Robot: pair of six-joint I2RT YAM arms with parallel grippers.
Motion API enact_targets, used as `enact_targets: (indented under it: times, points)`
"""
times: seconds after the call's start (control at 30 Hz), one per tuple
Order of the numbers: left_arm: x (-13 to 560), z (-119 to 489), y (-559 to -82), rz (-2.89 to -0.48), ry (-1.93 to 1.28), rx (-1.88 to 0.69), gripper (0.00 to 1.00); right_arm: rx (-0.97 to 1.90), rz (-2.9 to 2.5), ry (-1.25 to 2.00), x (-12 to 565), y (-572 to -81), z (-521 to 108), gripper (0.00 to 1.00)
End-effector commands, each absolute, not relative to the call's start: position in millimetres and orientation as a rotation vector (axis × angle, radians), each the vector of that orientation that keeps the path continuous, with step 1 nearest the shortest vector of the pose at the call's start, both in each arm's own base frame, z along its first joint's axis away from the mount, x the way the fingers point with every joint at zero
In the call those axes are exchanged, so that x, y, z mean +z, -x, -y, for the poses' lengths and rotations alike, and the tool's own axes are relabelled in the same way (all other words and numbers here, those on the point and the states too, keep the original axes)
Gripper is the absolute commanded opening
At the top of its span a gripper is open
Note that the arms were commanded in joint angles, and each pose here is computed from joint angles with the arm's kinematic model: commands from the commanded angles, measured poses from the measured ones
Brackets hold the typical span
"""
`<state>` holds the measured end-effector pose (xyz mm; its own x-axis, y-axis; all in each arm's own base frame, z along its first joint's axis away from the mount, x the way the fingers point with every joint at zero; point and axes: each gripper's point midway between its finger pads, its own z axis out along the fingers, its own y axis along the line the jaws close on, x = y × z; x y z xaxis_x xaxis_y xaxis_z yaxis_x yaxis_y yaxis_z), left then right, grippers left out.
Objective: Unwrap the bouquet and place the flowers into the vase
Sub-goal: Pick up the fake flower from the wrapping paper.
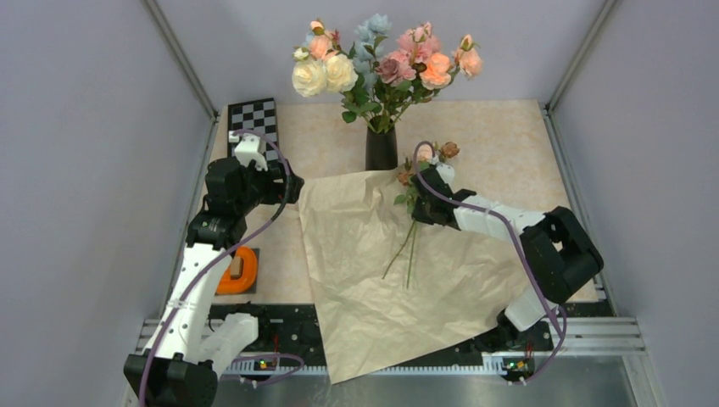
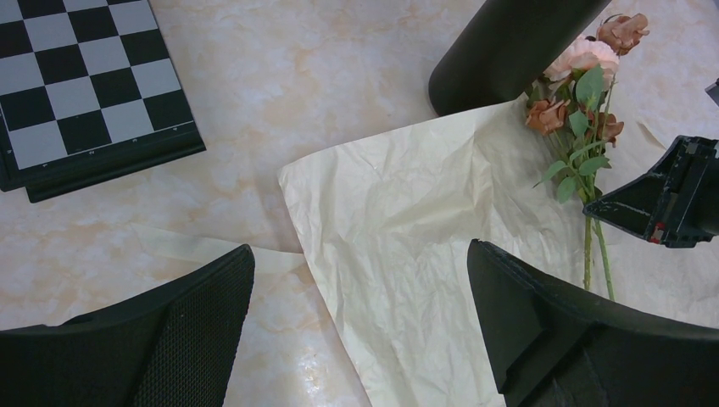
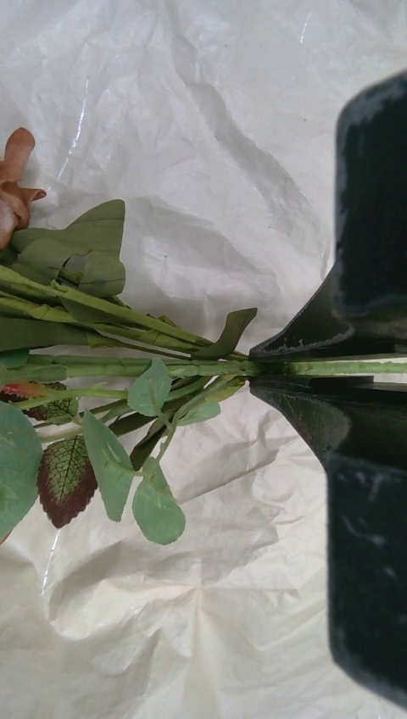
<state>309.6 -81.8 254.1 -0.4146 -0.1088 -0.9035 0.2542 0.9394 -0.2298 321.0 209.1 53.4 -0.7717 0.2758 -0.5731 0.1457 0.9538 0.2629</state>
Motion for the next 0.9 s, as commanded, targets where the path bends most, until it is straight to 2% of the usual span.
enact_targets:
  times: [0.0, 0.87]
  points:
    - [261.2, 81.6, -312.0, -1.925, -0.119, -0.397, 0.99, 0.31, -2.423, -0.299, 64.0, -320.4, -214.0, 0.0]
    - [261.9, 79.7, -311.1, -1.921, -0.116, -0.386, 0.99, 0.346, -2.483, -0.26, 36.0, -310.5, -220.7, 0.16]
